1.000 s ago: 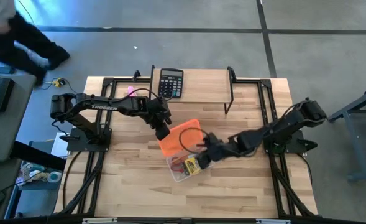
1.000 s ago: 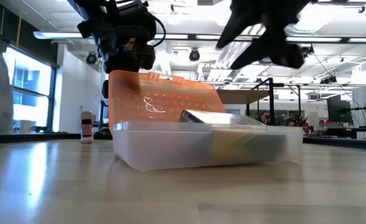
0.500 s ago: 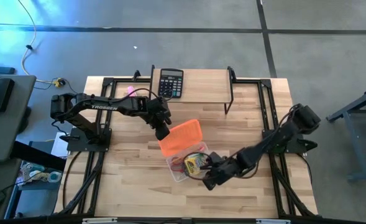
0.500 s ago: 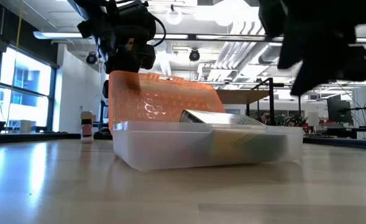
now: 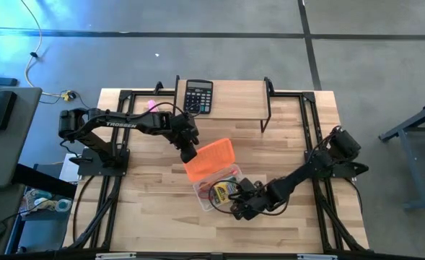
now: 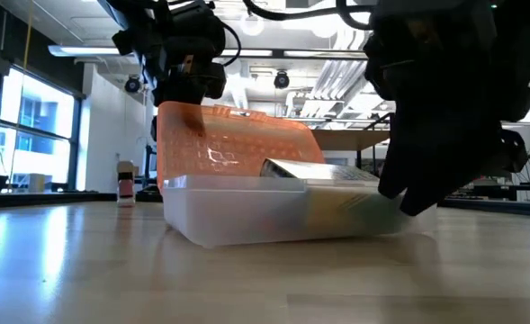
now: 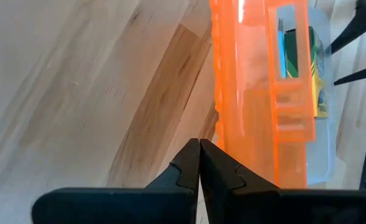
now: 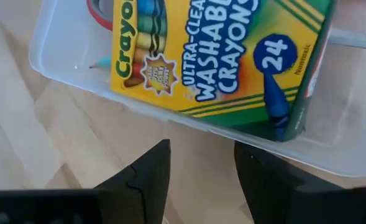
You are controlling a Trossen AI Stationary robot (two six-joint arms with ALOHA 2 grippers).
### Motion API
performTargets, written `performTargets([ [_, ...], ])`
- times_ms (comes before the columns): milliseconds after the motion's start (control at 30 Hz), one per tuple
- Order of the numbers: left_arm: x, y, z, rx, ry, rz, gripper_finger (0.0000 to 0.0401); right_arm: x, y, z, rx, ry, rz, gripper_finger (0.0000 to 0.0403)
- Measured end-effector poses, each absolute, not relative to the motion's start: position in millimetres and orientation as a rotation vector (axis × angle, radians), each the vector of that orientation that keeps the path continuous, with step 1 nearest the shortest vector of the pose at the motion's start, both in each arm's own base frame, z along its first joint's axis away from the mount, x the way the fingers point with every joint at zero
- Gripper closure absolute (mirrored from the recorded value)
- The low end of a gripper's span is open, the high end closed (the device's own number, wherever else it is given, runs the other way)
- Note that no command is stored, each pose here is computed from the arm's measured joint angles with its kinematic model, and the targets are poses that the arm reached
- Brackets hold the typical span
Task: Pack school essentials
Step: Close the orange supply box
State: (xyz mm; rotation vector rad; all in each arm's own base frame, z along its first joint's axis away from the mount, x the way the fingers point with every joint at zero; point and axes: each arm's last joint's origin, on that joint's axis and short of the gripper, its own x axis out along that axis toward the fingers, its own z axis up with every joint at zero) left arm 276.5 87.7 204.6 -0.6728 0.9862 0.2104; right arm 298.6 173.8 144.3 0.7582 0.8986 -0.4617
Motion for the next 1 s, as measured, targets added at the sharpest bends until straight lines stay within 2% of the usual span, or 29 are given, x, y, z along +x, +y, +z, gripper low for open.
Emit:
performTargets([
  [700,286,52,206,-0.625,1.013,0.102,0.0401,315,161,140,0.809,0.818,-0.491,0.0234],
  [1000,302,38,234,-0.58,0.956,0.031,0.0401,317,157,140,0.826,0.806,-0.51,0.0234],
])
